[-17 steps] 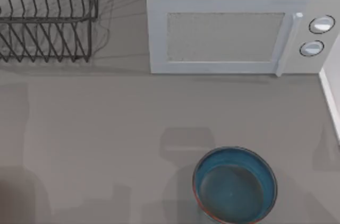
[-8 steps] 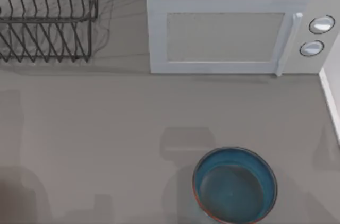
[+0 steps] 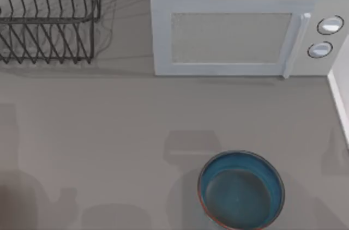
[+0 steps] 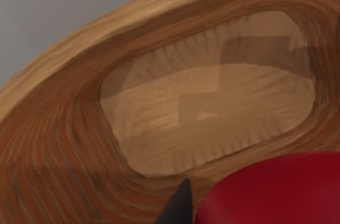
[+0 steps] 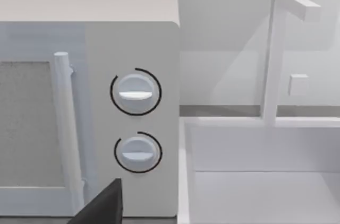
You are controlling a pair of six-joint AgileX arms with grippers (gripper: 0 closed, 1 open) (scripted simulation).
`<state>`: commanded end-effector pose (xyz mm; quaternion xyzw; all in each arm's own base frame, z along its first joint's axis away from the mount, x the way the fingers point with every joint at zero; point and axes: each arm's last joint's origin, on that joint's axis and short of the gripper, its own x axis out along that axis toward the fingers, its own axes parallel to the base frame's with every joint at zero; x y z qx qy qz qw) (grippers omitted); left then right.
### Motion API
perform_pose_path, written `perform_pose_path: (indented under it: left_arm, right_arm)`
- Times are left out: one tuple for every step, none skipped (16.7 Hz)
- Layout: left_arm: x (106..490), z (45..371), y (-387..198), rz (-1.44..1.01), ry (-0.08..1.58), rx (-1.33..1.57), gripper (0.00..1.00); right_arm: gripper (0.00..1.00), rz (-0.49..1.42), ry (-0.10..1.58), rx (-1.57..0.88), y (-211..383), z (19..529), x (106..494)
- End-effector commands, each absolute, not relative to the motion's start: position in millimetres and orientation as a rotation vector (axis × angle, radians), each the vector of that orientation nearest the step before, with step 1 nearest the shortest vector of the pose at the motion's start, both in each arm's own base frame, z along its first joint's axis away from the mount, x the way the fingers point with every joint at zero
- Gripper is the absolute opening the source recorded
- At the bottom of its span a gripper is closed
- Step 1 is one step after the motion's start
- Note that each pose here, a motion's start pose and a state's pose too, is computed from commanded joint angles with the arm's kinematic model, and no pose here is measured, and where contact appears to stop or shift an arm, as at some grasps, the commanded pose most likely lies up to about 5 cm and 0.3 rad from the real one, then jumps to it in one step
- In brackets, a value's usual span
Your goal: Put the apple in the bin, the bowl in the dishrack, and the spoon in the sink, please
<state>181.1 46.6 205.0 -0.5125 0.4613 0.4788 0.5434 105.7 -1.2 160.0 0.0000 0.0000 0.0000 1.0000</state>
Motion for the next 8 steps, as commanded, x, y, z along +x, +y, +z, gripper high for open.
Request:
perform_pose_path:
  left_arm:
    - [181.0,203.3,46.5,1.137,1.096,-1.217,0.00]
    - [181.0,203.3,46.5,1.137,1.096,-1.217,0.00]
    - [181.0,203.3,46.5,1.137,1.096,-1.217,0.00]
    - [181.0,203.3,46.5,1.137,1.096,-1.217,0.00]
    - [181.0,203.3,46.5,1.137,1.096,-1.217,0.08]
    - [181.0,203.3,46.5,1.137,1.096,-1.217,0.15]
    - [181.0,203.3,46.5,1.137,1.096,-1.217,0.23]
    - [181.0,203.3,46.5,1.137,1.096,-1.217,0.30]
  right_arm:
    - [1.00,0.000,0.000,0.000,-1.2,160.0,105.7]
    - [1.00,0.000,0.000,0.000,-1.2,160.0,105.7]
    - [1.00,0.000,0.000,0.000,-1.2,160.0,105.7]
    - [1.00,0.000,0.000,0.000,-1.2,160.0,105.7]
    - [1.00,0.000,0.000,0.000,-1.2,160.0,105.7]
    - [1.00,0.000,0.000,0.000,-1.2,160.0,105.7]
    - [1.00,0.000,0.000,0.000,-1.2,160.0,105.7]
    - [1.00,0.000,0.000,0.000,-1.2,160.0,105.7]
